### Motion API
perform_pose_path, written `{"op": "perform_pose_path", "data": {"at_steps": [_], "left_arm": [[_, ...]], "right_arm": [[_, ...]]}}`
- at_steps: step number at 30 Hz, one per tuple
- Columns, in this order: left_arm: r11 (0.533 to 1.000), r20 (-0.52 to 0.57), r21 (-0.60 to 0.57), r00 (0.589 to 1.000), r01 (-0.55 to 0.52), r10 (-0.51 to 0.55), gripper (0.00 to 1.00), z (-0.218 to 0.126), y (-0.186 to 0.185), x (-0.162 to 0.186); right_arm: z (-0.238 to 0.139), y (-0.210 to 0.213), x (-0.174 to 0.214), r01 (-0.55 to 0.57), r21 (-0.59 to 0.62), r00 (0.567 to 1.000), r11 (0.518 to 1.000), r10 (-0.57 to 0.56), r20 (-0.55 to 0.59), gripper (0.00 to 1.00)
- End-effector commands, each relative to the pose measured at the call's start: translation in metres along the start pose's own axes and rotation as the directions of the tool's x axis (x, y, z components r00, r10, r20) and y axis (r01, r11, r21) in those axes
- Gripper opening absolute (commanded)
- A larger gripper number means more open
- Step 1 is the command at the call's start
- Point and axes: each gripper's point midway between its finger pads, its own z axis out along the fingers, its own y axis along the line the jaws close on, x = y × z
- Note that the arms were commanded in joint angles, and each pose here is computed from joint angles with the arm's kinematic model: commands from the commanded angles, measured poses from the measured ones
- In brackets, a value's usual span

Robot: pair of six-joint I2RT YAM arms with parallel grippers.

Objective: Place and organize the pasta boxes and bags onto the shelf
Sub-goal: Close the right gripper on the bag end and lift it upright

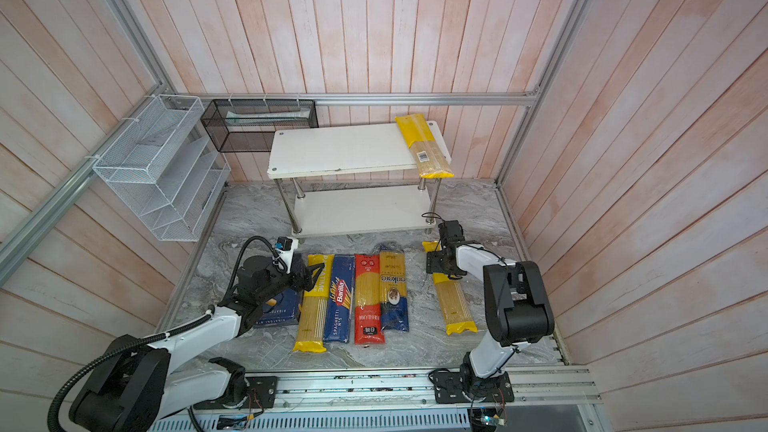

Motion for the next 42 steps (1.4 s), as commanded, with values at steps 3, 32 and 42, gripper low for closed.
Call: {"op": "perform_pose_path", "data": {"at_steps": [3, 32, 42], "left_arm": [[1.000, 0.027, -0.004, 0.999, -0.024, 0.024, 1.00, 0.000, -0.002, -0.013], [1.000, 0.028, 0.001, 0.999, -0.023, 0.023, 1.00, 0.000, -0.003, -0.013], [1.000, 0.029, -0.002, 0.999, -0.023, 0.023, 1.00, 0.000, -0.003, -0.013]], "right_arm": [[0.013, 0.000, 0.053, -0.046, -0.022, 0.985, 0.999, 0.042, -0.166, 0.71], [-0.027, 0.004, 0.018, -0.090, -0.076, 0.995, 0.993, 0.092, 0.027, 0.22], [-0.060, 0.006, -0.005, -0.122, -0.171, 0.979, 0.978, 0.146, 0.139, 0.11]]}}
